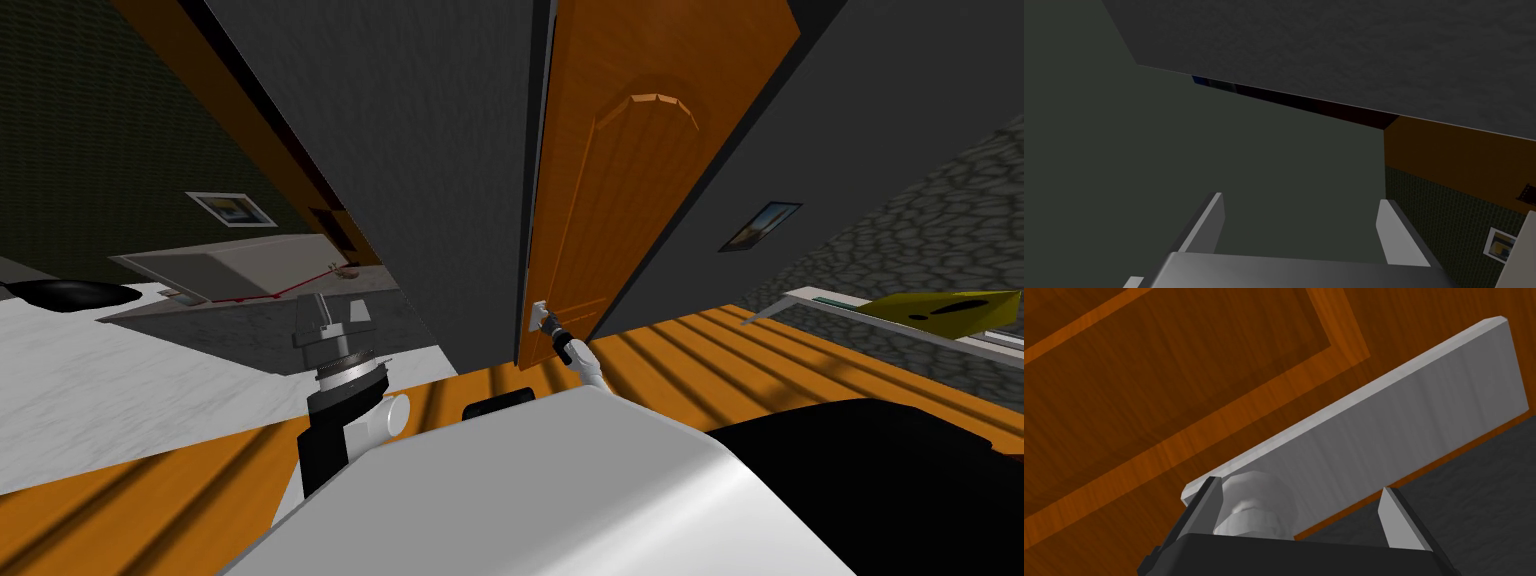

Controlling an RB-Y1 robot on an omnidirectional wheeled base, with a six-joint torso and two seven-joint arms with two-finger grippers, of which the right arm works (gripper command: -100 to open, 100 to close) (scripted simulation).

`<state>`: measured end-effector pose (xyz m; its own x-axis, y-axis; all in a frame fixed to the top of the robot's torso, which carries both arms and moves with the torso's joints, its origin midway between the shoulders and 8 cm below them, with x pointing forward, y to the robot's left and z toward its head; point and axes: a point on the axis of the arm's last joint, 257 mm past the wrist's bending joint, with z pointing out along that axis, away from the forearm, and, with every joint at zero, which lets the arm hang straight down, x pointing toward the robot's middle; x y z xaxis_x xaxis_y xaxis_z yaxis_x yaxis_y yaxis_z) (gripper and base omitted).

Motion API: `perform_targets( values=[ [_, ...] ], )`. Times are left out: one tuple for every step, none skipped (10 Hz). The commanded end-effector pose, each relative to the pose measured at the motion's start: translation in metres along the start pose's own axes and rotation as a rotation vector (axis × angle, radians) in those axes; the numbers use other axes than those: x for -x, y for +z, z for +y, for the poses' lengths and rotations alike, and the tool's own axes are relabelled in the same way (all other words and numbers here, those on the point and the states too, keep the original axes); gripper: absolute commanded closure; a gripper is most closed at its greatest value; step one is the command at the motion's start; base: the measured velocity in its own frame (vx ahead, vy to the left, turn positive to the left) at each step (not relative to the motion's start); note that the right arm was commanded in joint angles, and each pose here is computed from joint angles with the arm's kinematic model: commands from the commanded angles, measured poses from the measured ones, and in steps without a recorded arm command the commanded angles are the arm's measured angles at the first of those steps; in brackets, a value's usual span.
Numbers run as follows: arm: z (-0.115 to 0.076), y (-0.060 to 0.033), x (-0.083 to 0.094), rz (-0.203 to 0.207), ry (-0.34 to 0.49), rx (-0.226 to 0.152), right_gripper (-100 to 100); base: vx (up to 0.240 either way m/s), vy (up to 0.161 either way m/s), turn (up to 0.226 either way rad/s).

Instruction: Pull the door open

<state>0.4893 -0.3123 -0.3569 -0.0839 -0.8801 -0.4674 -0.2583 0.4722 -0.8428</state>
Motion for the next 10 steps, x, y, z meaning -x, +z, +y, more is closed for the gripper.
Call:
perform_targets(
  values=[
    [0.0272,-0.0032,0.0039,-0.006,-0.067,0.052,100,-0.026,-0.029,0.137],
    [0.0272,-0.0032,0.0039,-0.006,-0.067,0.052,100,-0.046,-0.038,0.084],
    [0.0272,-0.0032,0.0039,-0.006,-0.067,0.052,100,-0.023,-0.014,0.006],
    [0.0272,-0.0032,0.0039,-0.006,-0.067,0.052,100,-0.009,0.004,0.004],
    [0.0272,-0.0032,0.0039,-0.006,-0.067,0.052,100,0.004,0.007,-0.021],
    [0.0272,-0.0032,0.0039,-0.006,-0.067,0.052,100,0.011,0.003,-0.012],
    [0.0272,-0.0032,0.0039,-0.006,-0.067,0.052,100,0.000,0.000,0.000],
    [0.0259,-0.0025,-0.0022,0.013,-0.140,0.051,100,-0.036,-0.015,0.074],
    [0.0259,-0.0025,-0.0022,0.013,-0.140,0.051,100,-0.043,-0.022,0.088],
    [0.0259,-0.0025,-0.0022,0.013,-0.140,0.051,100,-0.021,-0.013,0.014]
  ],
)
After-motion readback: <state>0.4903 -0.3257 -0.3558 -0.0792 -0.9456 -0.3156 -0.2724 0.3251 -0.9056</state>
